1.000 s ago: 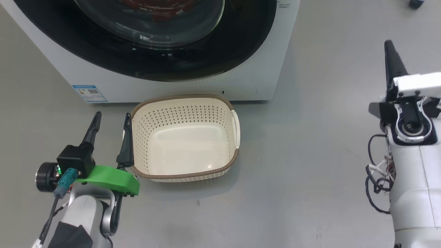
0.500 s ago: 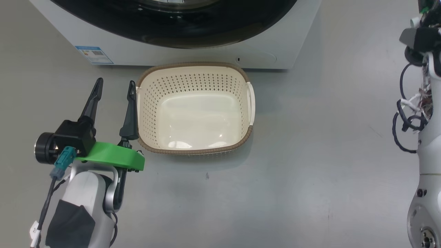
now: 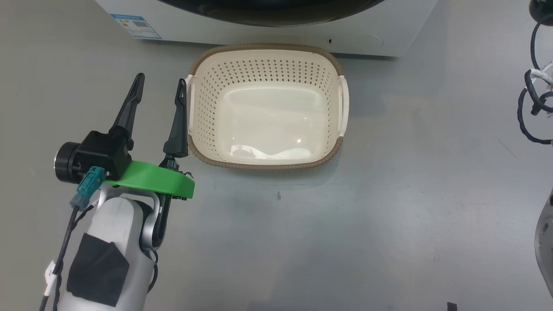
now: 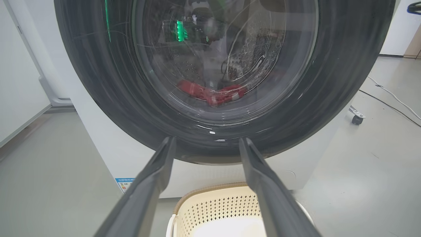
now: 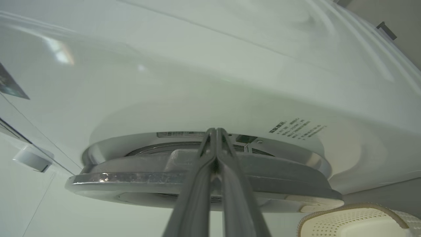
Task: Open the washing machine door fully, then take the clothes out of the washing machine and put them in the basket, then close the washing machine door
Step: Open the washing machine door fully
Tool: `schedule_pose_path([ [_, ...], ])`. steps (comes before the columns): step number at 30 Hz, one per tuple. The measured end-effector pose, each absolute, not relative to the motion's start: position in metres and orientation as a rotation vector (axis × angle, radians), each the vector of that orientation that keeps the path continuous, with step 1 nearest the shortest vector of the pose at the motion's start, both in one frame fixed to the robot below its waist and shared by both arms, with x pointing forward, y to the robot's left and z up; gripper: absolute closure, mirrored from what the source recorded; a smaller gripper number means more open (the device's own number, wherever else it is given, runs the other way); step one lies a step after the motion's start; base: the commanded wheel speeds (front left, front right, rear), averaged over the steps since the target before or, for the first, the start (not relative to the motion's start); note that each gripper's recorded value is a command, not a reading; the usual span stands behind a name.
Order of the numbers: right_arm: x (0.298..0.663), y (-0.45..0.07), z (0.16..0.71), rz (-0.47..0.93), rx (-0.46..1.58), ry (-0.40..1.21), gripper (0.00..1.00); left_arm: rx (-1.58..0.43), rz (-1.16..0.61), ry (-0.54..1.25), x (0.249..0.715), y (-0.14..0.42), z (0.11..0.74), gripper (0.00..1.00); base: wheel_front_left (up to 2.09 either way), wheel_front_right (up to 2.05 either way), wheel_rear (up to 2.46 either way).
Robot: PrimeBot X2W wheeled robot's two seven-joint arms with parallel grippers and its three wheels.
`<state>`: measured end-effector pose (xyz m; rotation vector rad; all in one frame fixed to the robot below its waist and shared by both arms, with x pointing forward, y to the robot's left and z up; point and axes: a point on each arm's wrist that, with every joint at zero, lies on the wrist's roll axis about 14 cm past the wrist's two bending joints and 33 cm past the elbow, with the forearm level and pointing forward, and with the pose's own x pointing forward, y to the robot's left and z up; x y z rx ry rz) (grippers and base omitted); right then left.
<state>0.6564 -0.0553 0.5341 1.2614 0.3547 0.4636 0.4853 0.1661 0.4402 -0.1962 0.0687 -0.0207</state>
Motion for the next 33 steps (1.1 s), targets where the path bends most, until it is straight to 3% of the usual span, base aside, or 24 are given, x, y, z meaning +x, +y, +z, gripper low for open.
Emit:
schedule_pose_path([
  [16, 0.671, -0.006, 0.504, 0.558, 1.262, 0.536, 1.0, -0.162, 0.03, 0.098, 0.485, 0.188, 0.427, 0.0, 0.0, 0.0, 0.0],
  [33, 0.671, 0.0, 0.494, 0.623, 1.3, 0.63, 1.0, -0.158, 0.038, 0.101, 0.486, 0.191, 0.424, 0.0, 0.0, 0.0, 0.0],
])
